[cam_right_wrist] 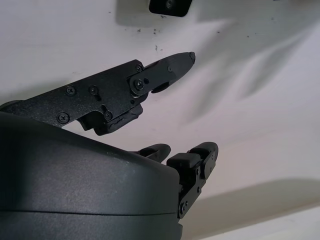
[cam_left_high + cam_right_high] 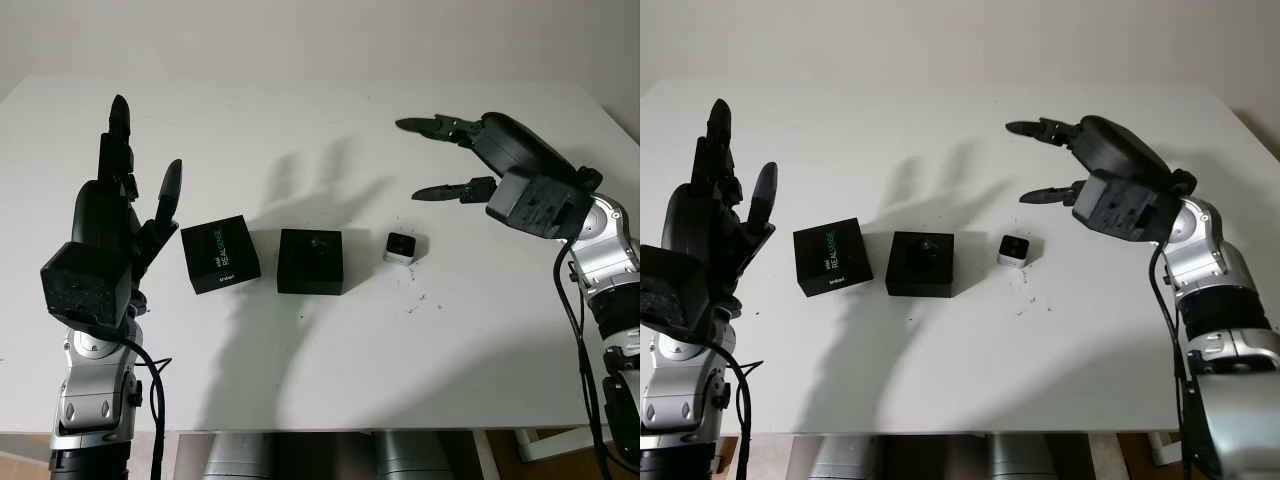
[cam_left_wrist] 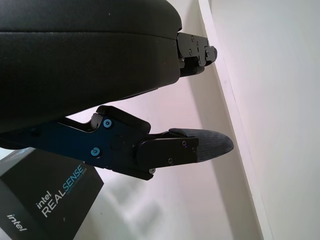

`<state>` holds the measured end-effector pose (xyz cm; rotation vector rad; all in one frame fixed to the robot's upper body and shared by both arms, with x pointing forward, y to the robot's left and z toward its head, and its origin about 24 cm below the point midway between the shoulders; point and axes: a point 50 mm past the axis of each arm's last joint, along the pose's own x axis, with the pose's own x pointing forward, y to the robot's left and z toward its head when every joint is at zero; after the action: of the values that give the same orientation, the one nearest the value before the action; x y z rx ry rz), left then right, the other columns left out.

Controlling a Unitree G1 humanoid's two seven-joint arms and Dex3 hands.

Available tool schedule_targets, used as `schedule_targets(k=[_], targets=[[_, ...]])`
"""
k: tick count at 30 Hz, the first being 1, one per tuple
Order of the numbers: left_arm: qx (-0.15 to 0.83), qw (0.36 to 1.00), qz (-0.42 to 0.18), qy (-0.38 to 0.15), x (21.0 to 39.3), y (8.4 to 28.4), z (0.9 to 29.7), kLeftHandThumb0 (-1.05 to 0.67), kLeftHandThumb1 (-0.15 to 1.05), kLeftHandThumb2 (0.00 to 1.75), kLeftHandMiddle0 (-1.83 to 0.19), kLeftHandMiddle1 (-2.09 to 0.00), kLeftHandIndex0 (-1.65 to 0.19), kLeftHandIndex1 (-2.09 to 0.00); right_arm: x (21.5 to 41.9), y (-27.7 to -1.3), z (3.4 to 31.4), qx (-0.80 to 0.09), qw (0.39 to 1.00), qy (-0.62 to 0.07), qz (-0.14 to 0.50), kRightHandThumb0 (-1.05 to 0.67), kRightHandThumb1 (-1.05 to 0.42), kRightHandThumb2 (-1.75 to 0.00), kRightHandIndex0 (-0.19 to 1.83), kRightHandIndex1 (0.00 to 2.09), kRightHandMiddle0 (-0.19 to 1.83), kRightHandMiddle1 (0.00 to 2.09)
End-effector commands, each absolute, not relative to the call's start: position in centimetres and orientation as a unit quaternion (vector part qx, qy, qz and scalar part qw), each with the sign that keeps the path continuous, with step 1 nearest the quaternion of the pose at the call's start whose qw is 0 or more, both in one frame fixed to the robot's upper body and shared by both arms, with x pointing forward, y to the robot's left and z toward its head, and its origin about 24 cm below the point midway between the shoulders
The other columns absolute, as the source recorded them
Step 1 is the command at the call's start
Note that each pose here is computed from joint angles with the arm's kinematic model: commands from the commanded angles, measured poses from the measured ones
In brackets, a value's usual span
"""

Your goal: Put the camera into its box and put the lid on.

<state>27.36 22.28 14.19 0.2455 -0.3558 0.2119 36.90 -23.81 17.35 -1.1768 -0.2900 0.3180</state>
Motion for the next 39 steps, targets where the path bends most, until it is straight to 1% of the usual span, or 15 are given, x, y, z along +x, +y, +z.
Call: schedule_targets(k=[1, 11, 18, 24, 31, 39], targets=[[0.124, 0.969, 0.106, -0.184, 27.1, 22.3, 14.6, -0.59, 1.05, 0.45, 0.00, -0.06, 0.05, -0.06, 37.0, -23.9, 18.7, -0.577, 0.788, -0.152, 0.150, -0.29, -0.88, -0.06, 0.34, 0.08, 0.42, 0.11], [0.118, 0.970, 0.107, -0.182, 26.9, 22.3, 14.5, -0.58, 1.05, 0.46, -0.01, -0.06, 0.05, -0.06, 37.0, -22.8, 18.9, -0.664, 0.704, -0.172, 0.184, -0.29, -0.89, -0.06, 0.37, 0.08, 0.45, 0.09], [0.117, 0.971, 0.107, -0.182, 26.9, 22.3, 14.4, -0.59, 1.05, 0.45, -0.01, -0.06, 0.05, -0.06, 36.8, -22.6, 18.7, -0.688, 0.674, -0.179, 0.199, -0.25, -0.88, -0.05, 0.40, 0.08, 0.48, 0.09], [0.119, 0.971, 0.104, -0.181, 26.9, 22.3, 14.3, -0.59, 1.05, 0.45, 0.00, -0.05, 0.05, -0.05, 36.6, -22.6, 18.3, -0.714, 0.642, -0.174, 0.219, -0.21, -0.91, -0.06, 0.41, 0.07, 0.49, 0.08], [0.120, 0.971, 0.100, -0.179, 26.9, 22.3, 14.3, -0.58, 1.05, 0.45, -0.01, -0.06, 0.05, -0.06, 36.0, -22.9, 17.7, -0.724, 0.627, -0.163, 0.237, -0.20, -0.91, -0.06, 0.40, 0.06, 0.49, 0.07], [0.114, 0.973, 0.092, -0.179, 27.0, 22.3, 14.2, -0.57, 1.05, 0.45, 0.01, -0.05, 0.06, -0.05, 34.4, -23.8, 16.6, -0.711, 0.631, -0.172, 0.256, -0.28, -0.91, -0.05, 0.36, 0.04, 0.46, 0.05]])
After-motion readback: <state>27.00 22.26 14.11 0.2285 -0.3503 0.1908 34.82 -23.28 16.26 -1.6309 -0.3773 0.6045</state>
